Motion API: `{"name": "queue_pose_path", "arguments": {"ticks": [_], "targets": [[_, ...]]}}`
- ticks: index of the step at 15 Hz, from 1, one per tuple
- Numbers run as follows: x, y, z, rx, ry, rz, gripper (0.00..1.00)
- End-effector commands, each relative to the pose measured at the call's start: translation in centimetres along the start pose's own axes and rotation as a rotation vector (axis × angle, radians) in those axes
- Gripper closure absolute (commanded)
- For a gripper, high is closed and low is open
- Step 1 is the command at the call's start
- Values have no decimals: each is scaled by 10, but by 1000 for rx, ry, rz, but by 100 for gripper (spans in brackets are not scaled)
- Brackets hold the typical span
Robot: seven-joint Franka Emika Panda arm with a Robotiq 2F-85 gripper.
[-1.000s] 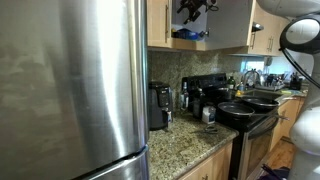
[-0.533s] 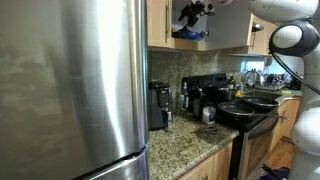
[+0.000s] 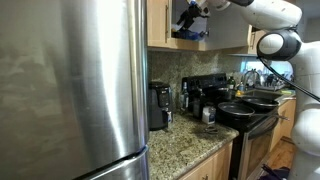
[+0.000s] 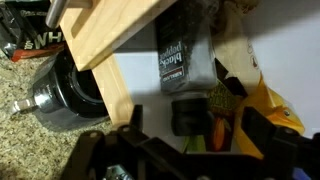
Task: Close the drawer of the air fryer, open the right upper cabinet door, remove the black bottle from the cabinet and put it on the countertop
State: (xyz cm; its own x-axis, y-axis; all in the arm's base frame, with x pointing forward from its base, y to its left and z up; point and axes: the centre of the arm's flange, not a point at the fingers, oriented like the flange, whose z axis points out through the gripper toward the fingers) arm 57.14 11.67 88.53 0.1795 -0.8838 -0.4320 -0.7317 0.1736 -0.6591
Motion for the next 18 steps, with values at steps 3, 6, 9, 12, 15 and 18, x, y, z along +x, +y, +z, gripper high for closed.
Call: {"name": "queue_pose_path", "arguments": {"ticks": [3,6,9,12,15,18], "targets": [[9,-36,19,-45,-15,207,0],[15,-49,28,-71,-35,352,0],[17,-60,33,-93,-49,450,0],[16,-66,40,-99,-29,505,0],[16,-66,49,-117,-24,527,0],[16,-65,59,-118,-9,473,0]]}}
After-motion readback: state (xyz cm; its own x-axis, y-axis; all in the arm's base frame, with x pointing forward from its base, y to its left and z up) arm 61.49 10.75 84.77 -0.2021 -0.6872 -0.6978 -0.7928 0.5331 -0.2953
